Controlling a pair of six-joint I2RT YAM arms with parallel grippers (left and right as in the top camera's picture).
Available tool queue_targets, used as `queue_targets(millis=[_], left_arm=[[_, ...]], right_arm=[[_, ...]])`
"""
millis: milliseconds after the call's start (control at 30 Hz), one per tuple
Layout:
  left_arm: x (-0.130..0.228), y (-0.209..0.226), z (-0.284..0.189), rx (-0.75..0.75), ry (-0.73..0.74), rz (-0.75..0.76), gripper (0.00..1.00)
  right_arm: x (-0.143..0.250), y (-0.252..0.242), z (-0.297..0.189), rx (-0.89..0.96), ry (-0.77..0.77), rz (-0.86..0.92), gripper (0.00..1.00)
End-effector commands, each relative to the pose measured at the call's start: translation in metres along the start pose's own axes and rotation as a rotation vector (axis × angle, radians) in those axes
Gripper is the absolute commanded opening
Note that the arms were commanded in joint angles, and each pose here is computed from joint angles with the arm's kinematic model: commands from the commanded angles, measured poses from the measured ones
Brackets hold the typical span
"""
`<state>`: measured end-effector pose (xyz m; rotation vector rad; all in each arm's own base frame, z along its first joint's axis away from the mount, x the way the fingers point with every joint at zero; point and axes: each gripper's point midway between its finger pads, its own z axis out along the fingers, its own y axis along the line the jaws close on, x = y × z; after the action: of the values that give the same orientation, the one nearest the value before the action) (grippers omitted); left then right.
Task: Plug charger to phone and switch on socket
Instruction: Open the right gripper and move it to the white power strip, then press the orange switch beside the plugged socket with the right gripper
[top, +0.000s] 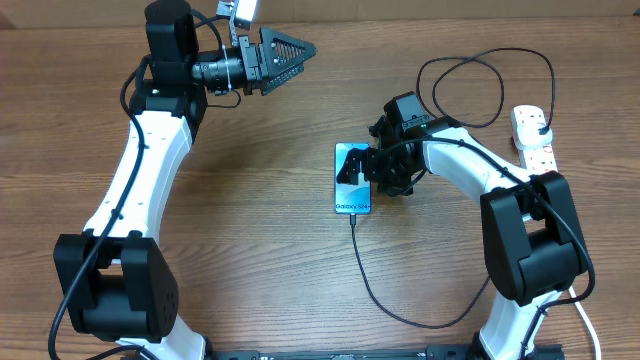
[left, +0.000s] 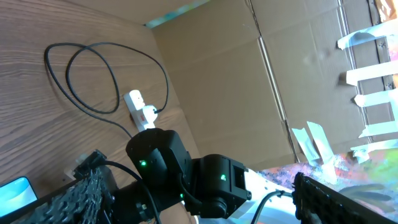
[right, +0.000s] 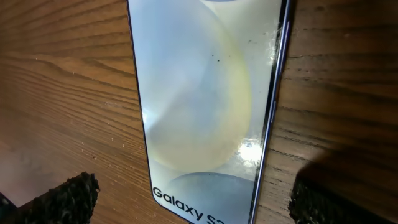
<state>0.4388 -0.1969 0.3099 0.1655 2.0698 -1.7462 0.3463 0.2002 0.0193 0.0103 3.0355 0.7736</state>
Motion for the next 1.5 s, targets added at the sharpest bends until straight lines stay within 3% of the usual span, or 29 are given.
queue_targets(millis=[0,133,367,600,667,700,733,767,1000,1167,1233,1267,1300,1333,1400,1467], left_arm=[[-0.002,-0.008,-0.001,0.005,-0.005,0.041,1.00],[-0.002,-0.008,-0.001,0.005,-0.006,0.041,1.00],[-0.002,-0.008,-0.001,0.005,-0.005,0.041,1.00],[-0.002,-0.008,-0.001,0.005,-0.005,0.041,1.00],[-0.002,-0.008,-0.001,0.005,-0.006,0.041,0.99],[-0.002,-0.008,-0.001,0.005,-0.005,0.041,0.99],[-0.002,-0.008,-0.001,0.005,-0.005,0.041,1.00],[-0.002,-0.008,-0.001,0.005,-0.005,0.041,1.00],[-0.002,-0.008,-0.001,0.005,-0.005,0.041,1.00],[-0.002,-0.008,-0.001,0.005,-0.006,0.041,1.00],[-0.002,-0.008,-0.001,0.005,-0.005,0.041,1.00],[-0.002,-0.008,-0.001,0.005,-0.005,0.041,1.00],[-0.002,-0.008,-0.001,0.005,-0.005,0.041,1.00],[-0.002,-0.008,-0.001,0.005,-0.005,0.041,1.00],[-0.002,-0.008,-0.001,0.005,-0.005,0.041,1.00],[-0.002,-0.008,-0.001,0.005,-0.005,0.041,1.00]], right_arm=[[0.010,-0.034,0.011,0.132,0.032,0.042,0.95],[-0.004,-0.038,-0.022,0.248,0.006,0.051,0.91],[-0.043,0.004,-0.101,0.288,-0.107,-0.004,0.87],[-0.047,0.033,-0.168,0.300,-0.151,-0.010,0.81],[-0.046,0.029,-0.183,0.336,-0.164,0.003,0.68],[-0.047,0.025,-0.189,0.352,-0.172,0.010,0.54],[-0.051,0.016,-0.200,0.376,-0.194,0.030,0.15],[-0.053,0.013,-0.202,0.377,-0.201,0.040,0.06],[-0.081,-0.067,-0.249,0.428,-0.324,0.234,0.04],[-0.040,-0.170,-0.299,0.633,-0.296,0.555,0.12],[-0.029,-0.201,-0.316,0.652,-0.322,0.678,0.29],[-0.026,-0.213,-0.322,0.650,-0.339,0.728,0.45],[-0.023,-0.226,-0.328,0.648,-0.362,0.775,0.73],[-0.022,-0.235,-0.331,0.646,-0.377,0.809,0.87],[-0.020,-0.256,-0.338,0.645,-0.413,0.857,1.00],[-0.016,-0.289,-0.337,0.645,-0.448,0.919,1.00]])
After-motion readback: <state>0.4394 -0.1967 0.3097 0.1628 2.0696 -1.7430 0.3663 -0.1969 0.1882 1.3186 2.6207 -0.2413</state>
